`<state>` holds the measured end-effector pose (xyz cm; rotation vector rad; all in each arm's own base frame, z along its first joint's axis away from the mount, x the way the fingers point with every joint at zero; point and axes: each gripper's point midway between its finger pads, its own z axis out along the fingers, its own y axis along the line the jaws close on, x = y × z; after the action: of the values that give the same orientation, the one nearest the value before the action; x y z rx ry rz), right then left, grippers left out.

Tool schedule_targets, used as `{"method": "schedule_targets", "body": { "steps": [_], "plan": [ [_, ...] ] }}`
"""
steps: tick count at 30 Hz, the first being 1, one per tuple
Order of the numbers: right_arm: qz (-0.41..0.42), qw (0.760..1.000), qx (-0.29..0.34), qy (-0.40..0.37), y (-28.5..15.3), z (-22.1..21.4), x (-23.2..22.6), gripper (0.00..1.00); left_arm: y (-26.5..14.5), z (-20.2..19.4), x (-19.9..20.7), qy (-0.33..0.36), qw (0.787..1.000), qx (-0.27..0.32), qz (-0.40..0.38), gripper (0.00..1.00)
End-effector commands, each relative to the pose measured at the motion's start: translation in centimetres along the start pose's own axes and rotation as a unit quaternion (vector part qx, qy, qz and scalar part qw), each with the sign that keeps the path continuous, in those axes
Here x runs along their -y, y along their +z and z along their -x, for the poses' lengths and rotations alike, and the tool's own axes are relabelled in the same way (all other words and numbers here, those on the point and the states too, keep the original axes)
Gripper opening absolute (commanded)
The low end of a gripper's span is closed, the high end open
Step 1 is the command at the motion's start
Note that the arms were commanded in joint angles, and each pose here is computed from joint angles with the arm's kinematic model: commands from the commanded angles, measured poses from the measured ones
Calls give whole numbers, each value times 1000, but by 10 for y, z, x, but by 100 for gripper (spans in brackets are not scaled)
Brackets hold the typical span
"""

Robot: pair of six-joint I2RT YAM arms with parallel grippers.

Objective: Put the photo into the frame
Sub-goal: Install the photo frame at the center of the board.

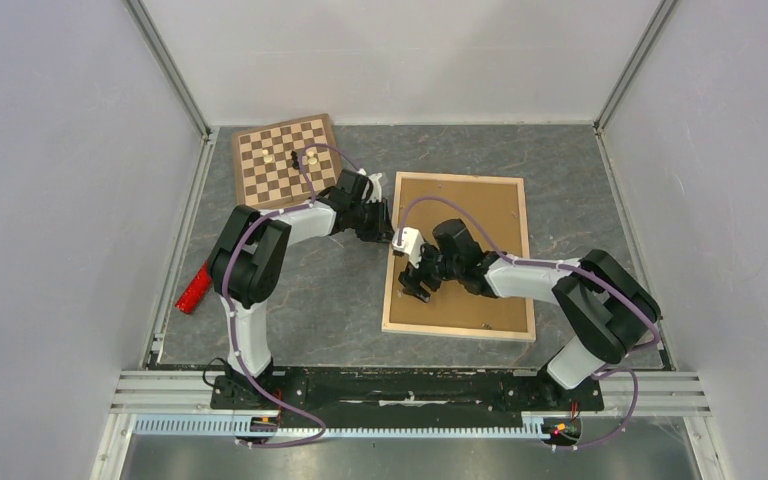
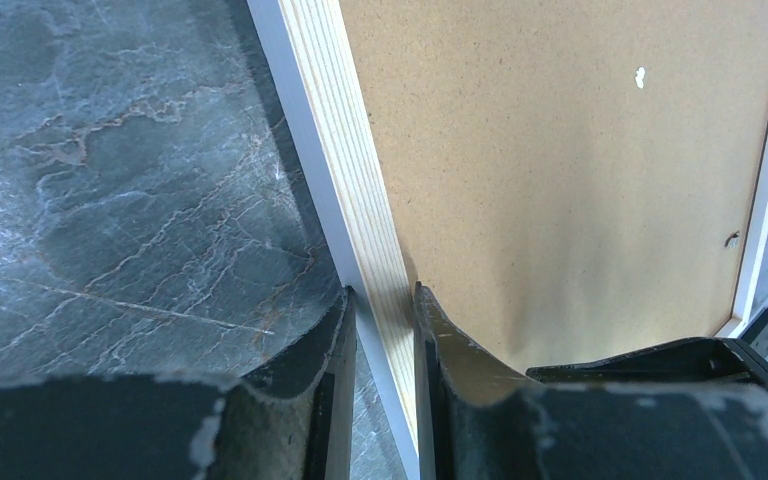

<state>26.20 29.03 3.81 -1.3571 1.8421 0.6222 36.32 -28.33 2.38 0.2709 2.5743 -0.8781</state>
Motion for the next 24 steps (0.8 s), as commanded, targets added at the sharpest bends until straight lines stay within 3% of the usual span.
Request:
{"method": "schedule_targets", "body": {
  "steps": [1, 24],
  "plan": [
    [-20, 999, 14, -32, 2, 12, 6, 71, 2, -60, -30, -45, 993, -95, 45, 2],
    [-9, 999, -9, -45, 15, 1, -7, 71, -2, -57, -30, -36, 994, -96, 47, 2]
  ]
}}
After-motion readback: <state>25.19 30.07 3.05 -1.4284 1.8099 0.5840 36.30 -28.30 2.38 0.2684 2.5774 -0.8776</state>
